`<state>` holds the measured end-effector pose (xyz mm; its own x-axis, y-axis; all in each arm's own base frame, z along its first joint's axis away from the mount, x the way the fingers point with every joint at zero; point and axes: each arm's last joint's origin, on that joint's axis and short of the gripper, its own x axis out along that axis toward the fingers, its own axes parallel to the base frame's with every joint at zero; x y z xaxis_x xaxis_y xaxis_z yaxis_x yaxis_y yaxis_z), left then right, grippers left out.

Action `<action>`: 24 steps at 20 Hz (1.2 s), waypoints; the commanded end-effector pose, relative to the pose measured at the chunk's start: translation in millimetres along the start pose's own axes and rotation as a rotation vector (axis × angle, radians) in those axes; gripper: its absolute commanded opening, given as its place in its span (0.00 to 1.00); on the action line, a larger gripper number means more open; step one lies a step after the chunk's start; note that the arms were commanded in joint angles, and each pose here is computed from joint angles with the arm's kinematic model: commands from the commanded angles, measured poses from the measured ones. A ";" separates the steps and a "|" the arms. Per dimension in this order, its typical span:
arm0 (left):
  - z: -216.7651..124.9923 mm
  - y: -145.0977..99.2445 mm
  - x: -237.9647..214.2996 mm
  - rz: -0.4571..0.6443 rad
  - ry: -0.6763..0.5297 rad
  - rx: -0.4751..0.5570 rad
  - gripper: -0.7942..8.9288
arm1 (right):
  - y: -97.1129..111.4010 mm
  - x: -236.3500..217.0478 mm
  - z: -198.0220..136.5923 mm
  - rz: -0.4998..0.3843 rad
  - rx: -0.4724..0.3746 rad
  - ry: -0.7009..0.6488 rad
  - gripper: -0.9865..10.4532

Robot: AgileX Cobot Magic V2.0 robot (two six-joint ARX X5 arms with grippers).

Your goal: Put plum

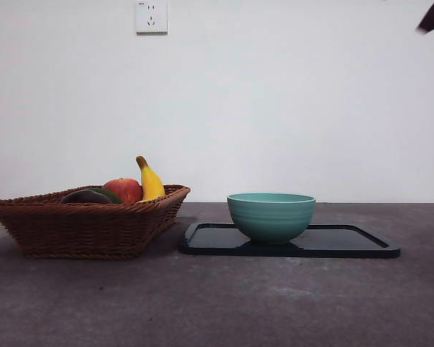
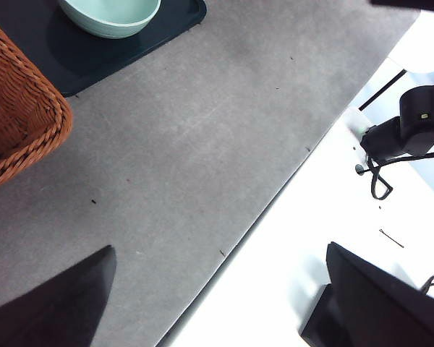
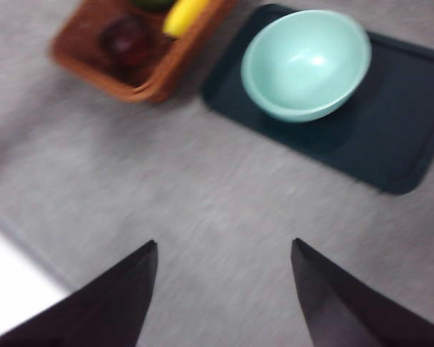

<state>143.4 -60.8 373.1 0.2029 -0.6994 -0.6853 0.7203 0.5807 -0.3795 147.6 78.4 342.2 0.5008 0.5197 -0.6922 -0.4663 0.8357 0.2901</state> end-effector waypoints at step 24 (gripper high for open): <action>4.6 -1.2 -1.7 -0.004 -0.022 0.033 0.56 | -99.0 221.4 93.7 -0.134 0.110 0.238 0.36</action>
<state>144.0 -61.0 373.4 0.2084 -0.7011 -0.6820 0.7233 0.5798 -0.3750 368.2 123.8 223.1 0.3586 0.3547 -0.8635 -0.3213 0.9154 0.2427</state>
